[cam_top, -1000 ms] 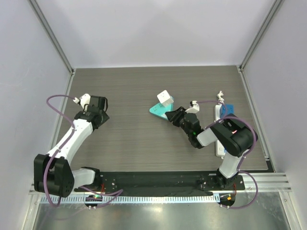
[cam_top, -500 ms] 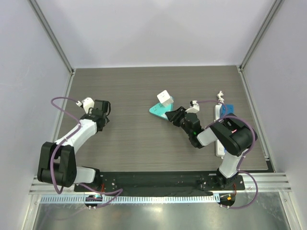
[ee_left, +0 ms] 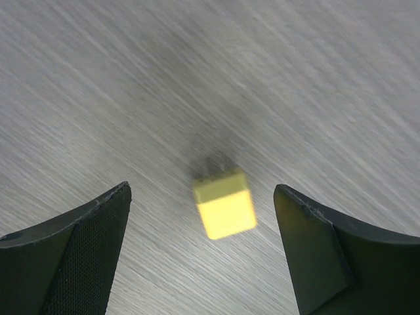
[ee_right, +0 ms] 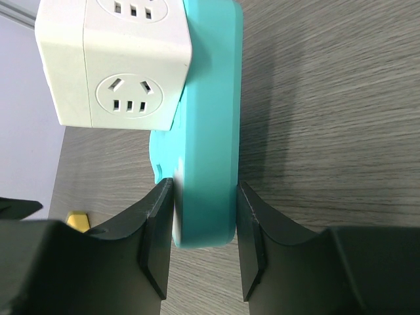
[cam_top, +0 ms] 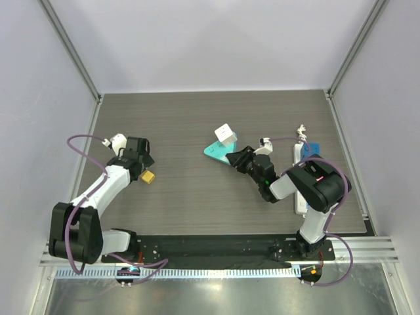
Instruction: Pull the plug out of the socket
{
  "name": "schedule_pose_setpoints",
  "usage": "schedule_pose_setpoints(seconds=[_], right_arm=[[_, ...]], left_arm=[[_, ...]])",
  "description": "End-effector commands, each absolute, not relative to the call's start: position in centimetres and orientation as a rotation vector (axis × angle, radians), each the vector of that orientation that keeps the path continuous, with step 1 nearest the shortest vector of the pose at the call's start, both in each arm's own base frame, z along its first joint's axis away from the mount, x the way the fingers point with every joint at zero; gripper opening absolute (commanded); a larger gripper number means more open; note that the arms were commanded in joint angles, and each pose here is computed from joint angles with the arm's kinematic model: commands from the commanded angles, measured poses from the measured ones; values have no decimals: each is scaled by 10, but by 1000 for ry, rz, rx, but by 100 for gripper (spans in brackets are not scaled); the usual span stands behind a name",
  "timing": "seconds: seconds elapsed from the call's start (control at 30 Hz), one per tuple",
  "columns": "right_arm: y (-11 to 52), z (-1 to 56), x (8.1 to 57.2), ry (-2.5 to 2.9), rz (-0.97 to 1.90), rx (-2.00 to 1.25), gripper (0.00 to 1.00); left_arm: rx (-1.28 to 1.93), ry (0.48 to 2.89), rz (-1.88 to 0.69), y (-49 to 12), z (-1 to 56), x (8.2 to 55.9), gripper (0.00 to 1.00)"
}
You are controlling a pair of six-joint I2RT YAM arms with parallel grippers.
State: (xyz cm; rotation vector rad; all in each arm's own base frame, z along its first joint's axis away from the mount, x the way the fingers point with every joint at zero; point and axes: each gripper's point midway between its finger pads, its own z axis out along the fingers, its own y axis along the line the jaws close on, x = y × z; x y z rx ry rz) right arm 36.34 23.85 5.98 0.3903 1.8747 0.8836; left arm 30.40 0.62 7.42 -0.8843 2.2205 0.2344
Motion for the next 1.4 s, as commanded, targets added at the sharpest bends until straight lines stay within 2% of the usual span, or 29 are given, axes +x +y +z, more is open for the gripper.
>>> schedule_pose_setpoints(seconds=[0.0, 0.17, 0.2, 0.3, 0.53, 0.6, 0.67, 0.77, 1.03, 1.37], right_arm=[[234, 36, 356, 1954, 817, 339, 1], [237, 36, 355, 1957, 840, 337, 1], [238, 34, 355, 1962, 836, 333, 1], [239, 33, 356, 1967, 840, 330, 1], [240, 34, 355, 1969, 849, 319, 1], [240, 33, 354, 1971, 850, 320, 1], [241, 35, 354, 1965, 859, 318, 1], [241, 37, 355, 1963, 860, 313, 1], [241, 42, 356, 1955, 869, 303, 1], [244, 38, 356, 1966, 877, 288, 1]], left_arm=[[-841, 2193, 69, -11, 112, 316, 89], [-586, 2195, -575, -103, 160, 338, 89], [-566, 2187, -649, -115, 165, 341, 92], [-513, 2130, -811, -145, 190, 353, 92], [-215, 2126, -782, -218, 215, 375, 93], [-24, 2138, -707, -242, 210, 381, 93], [73, 2190, -708, -258, 192, 385, 92], [160, 2175, -768, -279, 197, 391, 93], [-106, 2403, -698, -304, 160, 415, 94], [-339, 2409, -830, -340, 137, 417, 91]])
